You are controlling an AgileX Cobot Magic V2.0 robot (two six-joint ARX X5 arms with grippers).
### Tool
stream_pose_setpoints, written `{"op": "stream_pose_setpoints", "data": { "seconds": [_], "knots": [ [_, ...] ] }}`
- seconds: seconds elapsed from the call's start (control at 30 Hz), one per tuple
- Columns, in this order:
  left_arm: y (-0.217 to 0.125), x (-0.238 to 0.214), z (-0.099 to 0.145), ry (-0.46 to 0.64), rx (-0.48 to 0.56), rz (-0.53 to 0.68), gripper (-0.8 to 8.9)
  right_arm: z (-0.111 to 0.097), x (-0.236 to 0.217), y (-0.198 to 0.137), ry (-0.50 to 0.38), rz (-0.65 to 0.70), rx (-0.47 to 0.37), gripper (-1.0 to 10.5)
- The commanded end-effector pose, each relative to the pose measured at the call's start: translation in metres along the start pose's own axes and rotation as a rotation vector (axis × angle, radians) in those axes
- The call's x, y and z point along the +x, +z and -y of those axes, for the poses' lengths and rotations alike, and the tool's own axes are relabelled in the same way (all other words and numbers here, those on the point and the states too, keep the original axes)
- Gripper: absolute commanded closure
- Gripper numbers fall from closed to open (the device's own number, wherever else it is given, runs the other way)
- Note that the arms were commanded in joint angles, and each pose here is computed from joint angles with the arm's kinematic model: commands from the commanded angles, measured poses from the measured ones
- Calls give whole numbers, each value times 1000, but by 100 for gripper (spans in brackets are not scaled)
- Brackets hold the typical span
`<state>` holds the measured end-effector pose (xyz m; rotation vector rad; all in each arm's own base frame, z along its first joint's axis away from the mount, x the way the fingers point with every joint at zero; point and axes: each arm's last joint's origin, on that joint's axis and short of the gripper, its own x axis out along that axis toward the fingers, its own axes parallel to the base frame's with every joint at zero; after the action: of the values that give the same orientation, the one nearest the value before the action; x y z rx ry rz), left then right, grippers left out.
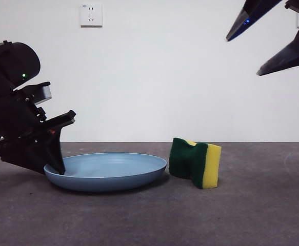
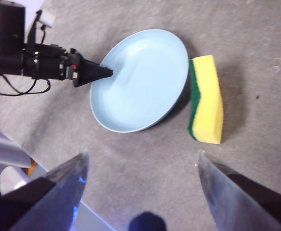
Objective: Pick up the plate,pick up the cloth,clean the plate with the cloth
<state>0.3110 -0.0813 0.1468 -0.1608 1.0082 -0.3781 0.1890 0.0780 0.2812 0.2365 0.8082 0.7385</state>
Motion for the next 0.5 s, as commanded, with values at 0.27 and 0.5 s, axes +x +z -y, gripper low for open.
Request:
{"op": "stream_pose_setpoints", "data": {
  "seconds": [0.27,0.5],
  "knots": [
    [22,-33,13,-13,46,135,821,-18,15,7,82,37,-85,568],
    [43,-113,33,148,140,322,821,-21,50,16,115,-30,-97,567]
  ]
}}
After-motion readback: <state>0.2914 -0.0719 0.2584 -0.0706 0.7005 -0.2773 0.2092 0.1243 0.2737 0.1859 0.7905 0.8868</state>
